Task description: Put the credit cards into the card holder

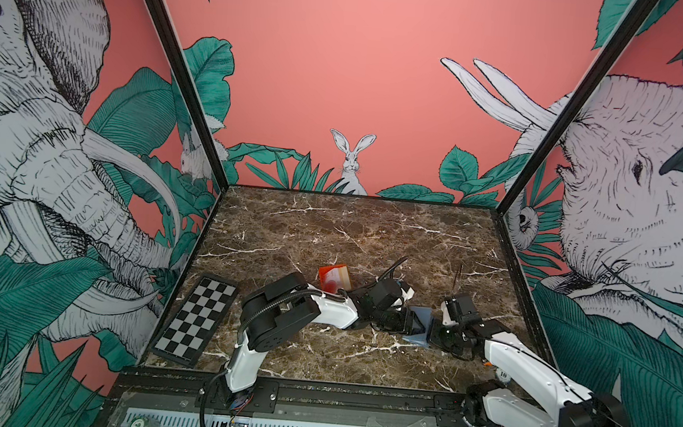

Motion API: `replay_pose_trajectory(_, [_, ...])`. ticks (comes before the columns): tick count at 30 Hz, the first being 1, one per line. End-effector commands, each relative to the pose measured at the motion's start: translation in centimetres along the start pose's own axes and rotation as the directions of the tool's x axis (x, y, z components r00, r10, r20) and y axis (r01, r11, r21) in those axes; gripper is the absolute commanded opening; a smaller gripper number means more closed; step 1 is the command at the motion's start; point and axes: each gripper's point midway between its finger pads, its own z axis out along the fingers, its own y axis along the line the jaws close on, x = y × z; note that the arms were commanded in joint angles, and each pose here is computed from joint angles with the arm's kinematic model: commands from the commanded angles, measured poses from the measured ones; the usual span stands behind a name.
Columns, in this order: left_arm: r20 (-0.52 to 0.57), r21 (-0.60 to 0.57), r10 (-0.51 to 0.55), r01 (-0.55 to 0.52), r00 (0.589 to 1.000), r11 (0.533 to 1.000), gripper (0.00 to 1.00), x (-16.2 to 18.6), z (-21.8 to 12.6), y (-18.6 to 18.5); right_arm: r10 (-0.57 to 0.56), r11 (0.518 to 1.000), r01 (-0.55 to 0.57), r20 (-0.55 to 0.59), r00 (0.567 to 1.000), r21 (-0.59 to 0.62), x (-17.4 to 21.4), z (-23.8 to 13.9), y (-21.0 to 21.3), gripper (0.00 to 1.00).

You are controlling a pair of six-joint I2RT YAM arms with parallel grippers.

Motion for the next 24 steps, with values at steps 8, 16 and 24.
replay_pose_trajectory(8, [0.013,-0.016,-0.021,0.021,1.0,1.0,0.48,0.2,0.1,0.4,-0.024,0.999,0.023,-0.004,1.0,-0.032,-1.0,0.5,1.0,0.12])
replay_pose_trajectory(16, [0.042,-0.161,-0.045,0.051,0.998,0.986,0.46,0.5,-0.9,4.0,-0.081,0.996,0.079,-0.048,0.996,-0.045,-2.0,1.2,2.2,0.12])
replay_pose_trajectory(24, [0.037,-0.188,-0.046,0.052,0.998,0.981,0.44,0.3,-1.1,4.7,-0.068,0.995,0.064,0.058,0.996,0.073,-3.9,-1.7,0.9,0.17])
